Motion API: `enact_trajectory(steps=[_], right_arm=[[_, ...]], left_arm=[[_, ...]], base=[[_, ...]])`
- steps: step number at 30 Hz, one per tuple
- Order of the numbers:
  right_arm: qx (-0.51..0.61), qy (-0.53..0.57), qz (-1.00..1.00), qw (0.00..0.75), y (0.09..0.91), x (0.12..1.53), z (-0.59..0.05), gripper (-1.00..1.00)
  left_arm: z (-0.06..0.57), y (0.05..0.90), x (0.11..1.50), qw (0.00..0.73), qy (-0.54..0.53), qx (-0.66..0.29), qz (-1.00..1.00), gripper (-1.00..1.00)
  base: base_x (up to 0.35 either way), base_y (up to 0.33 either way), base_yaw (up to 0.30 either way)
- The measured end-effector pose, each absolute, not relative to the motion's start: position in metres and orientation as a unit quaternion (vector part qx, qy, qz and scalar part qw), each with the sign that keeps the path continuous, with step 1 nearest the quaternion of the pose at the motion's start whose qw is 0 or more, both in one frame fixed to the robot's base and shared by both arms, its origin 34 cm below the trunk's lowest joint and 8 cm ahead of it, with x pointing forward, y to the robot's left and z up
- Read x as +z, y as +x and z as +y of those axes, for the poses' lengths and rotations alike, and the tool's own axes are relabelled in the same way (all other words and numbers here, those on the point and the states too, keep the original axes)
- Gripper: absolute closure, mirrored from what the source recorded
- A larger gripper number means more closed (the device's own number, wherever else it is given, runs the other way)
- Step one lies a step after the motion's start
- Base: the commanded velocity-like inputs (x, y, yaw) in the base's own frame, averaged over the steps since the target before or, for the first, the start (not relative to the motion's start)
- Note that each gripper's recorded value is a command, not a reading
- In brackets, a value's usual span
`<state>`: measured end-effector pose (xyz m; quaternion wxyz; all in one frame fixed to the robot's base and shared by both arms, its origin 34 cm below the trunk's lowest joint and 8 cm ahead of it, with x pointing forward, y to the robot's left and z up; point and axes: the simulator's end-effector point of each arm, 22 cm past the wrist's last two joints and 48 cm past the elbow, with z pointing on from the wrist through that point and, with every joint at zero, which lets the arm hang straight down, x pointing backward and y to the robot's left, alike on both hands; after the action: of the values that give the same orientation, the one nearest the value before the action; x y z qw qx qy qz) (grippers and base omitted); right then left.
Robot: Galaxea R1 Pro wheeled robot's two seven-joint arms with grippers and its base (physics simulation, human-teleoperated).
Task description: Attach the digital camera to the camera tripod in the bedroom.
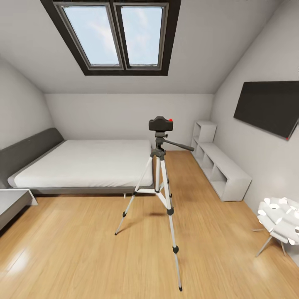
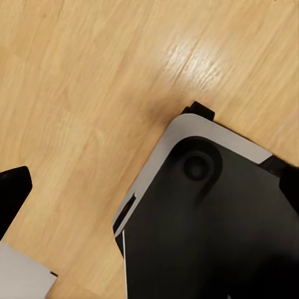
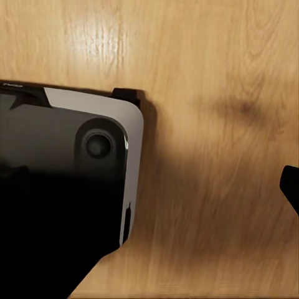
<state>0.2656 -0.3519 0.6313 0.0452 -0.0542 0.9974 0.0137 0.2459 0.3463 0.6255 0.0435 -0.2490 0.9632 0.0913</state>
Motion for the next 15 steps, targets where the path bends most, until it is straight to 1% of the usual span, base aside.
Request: enact_trajectory(steps=[15], right_arm=[[0.013,-0.054,0.997,0.044,0.2552,0.6324,-0.3526,-1.0]], left_arm=[[0.3463,0.2551,0.6289,0.055,-0.25,0.088,0.963,-1.0]], base=[[0.0,0.0,0.0]])
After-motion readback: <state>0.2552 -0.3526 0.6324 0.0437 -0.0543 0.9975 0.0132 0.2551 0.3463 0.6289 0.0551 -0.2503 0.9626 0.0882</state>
